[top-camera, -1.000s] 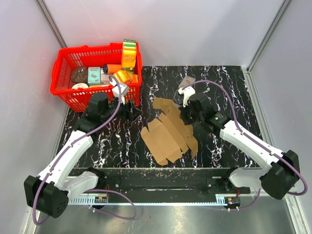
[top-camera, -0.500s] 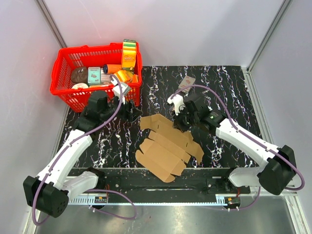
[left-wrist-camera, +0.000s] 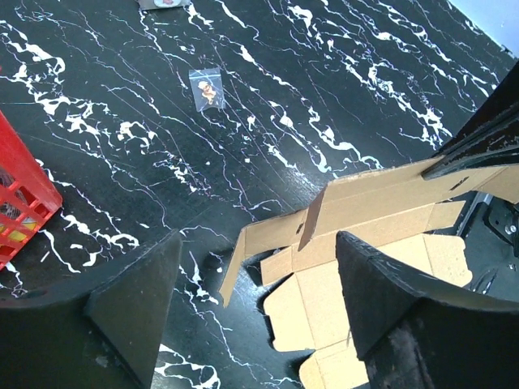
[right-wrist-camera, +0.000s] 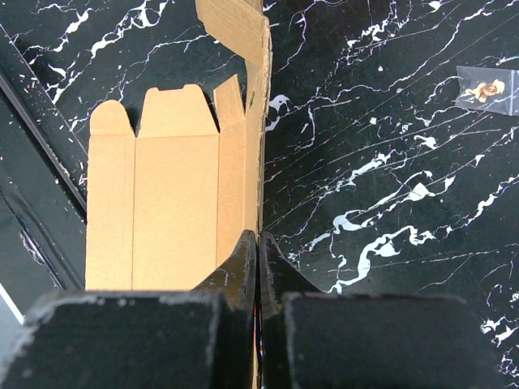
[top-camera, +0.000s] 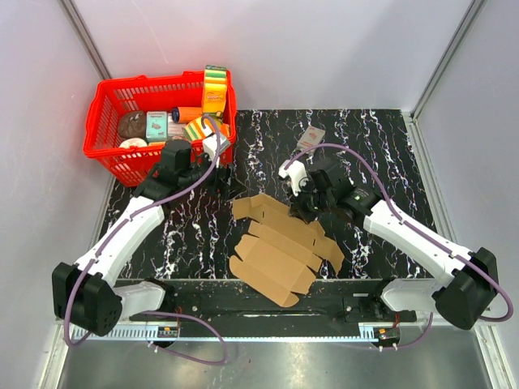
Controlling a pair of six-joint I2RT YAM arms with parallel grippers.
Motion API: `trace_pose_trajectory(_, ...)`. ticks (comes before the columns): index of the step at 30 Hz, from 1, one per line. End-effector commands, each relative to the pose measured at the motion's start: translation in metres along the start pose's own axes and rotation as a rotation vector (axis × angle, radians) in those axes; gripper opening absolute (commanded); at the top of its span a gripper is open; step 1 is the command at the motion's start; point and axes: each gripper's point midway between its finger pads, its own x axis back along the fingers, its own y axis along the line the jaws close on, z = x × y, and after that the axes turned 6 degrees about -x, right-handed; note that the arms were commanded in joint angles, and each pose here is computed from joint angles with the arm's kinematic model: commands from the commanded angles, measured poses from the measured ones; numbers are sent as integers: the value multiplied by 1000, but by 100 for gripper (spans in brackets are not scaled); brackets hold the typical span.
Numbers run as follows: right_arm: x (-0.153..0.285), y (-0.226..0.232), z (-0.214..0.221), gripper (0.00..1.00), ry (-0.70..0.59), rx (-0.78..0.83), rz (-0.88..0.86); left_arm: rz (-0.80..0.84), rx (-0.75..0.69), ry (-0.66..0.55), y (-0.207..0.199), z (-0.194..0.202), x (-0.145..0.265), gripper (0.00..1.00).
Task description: Fold the paper box
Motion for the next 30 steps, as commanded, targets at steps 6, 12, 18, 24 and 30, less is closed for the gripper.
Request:
trace_pose_trajectory(6,8,10,-13,0,-52,32,-31,65,-68,13,-8,-17,-16,82)
trace_pose_trajectory(12,10,9,-16,0,-71,28,-20,94,-51,52,-17,-6,-29,68)
trace_pose_trajectory(18,11,11,-18,0,-77,26,-26,137,-38,77,-24,4,-37,63)
trace_pose_trajectory(24,9,11,-17,0,-76,21,-30,157,-26,91,-27,7,-42,51)
trace_pose_trajectory(30,8,10,-18,0,-79,17,-24,187,-28,99,-35,8,-45,46)
